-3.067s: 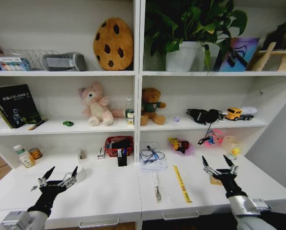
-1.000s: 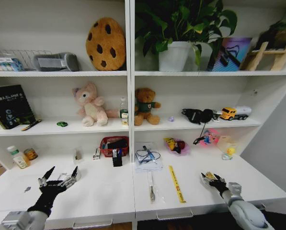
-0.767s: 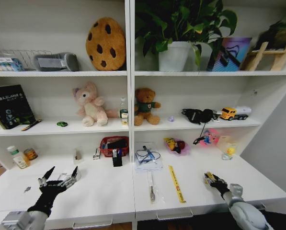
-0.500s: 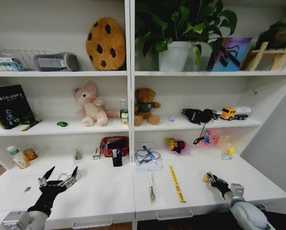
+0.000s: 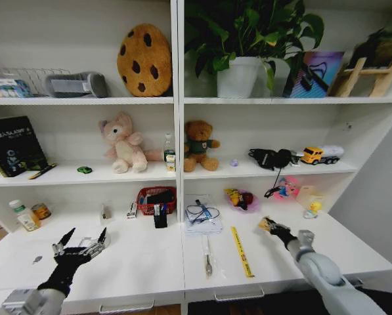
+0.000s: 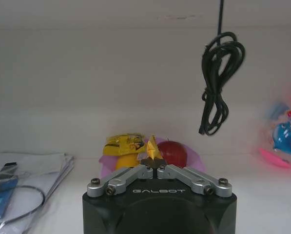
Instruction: Organize the objects on the table.
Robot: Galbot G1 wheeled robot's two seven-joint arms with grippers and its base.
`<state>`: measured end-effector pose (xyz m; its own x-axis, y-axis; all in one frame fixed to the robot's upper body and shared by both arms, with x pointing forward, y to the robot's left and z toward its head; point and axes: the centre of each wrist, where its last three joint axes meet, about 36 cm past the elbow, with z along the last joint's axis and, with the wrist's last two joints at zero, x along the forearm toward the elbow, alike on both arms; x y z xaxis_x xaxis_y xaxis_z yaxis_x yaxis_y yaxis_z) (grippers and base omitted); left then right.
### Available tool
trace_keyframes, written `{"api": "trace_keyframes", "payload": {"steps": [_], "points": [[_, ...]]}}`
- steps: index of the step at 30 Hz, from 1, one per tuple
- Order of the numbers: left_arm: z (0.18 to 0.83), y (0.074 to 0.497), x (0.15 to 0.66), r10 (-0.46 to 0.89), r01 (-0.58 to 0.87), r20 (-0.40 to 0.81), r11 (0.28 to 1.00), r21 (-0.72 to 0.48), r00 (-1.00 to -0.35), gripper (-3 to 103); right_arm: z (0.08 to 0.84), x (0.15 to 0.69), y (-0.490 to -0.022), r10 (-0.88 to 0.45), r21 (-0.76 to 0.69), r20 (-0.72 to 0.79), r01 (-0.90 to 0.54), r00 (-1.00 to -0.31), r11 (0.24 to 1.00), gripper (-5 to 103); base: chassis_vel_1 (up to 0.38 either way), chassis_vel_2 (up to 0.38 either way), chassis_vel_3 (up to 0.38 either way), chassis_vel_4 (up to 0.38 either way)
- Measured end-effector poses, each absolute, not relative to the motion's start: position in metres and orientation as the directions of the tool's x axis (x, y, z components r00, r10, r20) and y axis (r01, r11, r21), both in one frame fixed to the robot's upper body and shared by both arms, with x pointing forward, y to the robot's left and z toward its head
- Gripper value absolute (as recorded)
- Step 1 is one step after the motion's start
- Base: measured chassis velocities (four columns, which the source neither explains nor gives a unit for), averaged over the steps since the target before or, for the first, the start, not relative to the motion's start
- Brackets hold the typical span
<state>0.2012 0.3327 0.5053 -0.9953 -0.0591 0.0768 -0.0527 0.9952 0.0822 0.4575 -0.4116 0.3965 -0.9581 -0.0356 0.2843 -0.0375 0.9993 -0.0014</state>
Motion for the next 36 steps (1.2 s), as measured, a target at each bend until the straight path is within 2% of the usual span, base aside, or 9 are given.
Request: {"api": "trace_keyframes", "payload": {"steps": [1, 6, 23, 25, 27, 28, 29, 31, 36], "points": [[0.505, 0.333, 0.201, -0.059, -0.053, 0.077, 0.995, 0.082, -0.995, 100, 0.388, 0.511, -0.405, -0.028, -0.023, 0.278, -0.036, -0.96, 0.999, 0, 0.0, 0.0, 0.0, 0.0], [0.505, 0.333, 0.201, -0.059, -0.053, 0.077, 0.995, 0.082, -0.995, 100, 0.378, 0.556, -0.409, -0.004, -0.079, 0.254, -0.025, -0.967, 0.997, 0, 0.0, 0.0, 0.0, 0.0], [0.505, 0.333, 0.201, -0.059, -0.053, 0.077, 0.995, 0.082, -0.995, 100, 0.343, 0.576, -0.424, 0.029, -0.115, 0.296, -0.006, -0.955, 0.993, -2, 0.0, 0.0, 0.0, 0.0], [0.505, 0.333, 0.201, -0.059, -0.053, 0.077, 0.995, 0.082, -0.995, 100, 0.341, 0.576, -0.422, 0.04, -0.118, 0.295, 0.005, -0.955, 0.993, 14, 0.0, 0.0, 0.0, 0.0], [0.505, 0.333, 0.201, -0.059, -0.053, 0.077, 0.995, 0.082, -0.995, 100, 0.341, 0.575, -0.419, 0.042, -0.117, 0.293, 0.008, -0.955, 0.993, 14, 0.0, 0.0, 0.0, 0.0], [0.505, 0.333, 0.201, -0.059, -0.053, 0.077, 0.995, 0.082, -0.995, 100, 0.344, 0.572, -0.415, 0.037, -0.114, 0.273, 0.005, -0.961, 0.993, 19, 0.0, 0.0, 0.0, 0.0], [0.505, 0.333, 0.201, -0.059, -0.053, 0.077, 0.995, 0.082, -0.995, 100, 0.35, 0.563, -0.414, 0.026, -0.113, 0.243, -0.001, -0.97, 0.994, 31, 0.0, 0.0, 0.0, 0.0], [0.505, 0.333, 0.201, -0.059, -0.053, 0.077, 0.995, 0.082, -0.995, 100, 0.356, 0.556, -0.414, 0.023, -0.114, 0.225, -0.003, -0.974, 0.993, 31, 0.0, 0.0, 0.0, 0.0], [0.505, 0.333, 0.201, -0.059, -0.053, 0.077, 0.995, 0.082, -0.995, 100, 0.369, 0.494, -0.414, 0.076, -0.133, 0.169, 0.054, -0.983, 0.99, 52, 0.0, 0.0, 0.0, 0.0]]}}
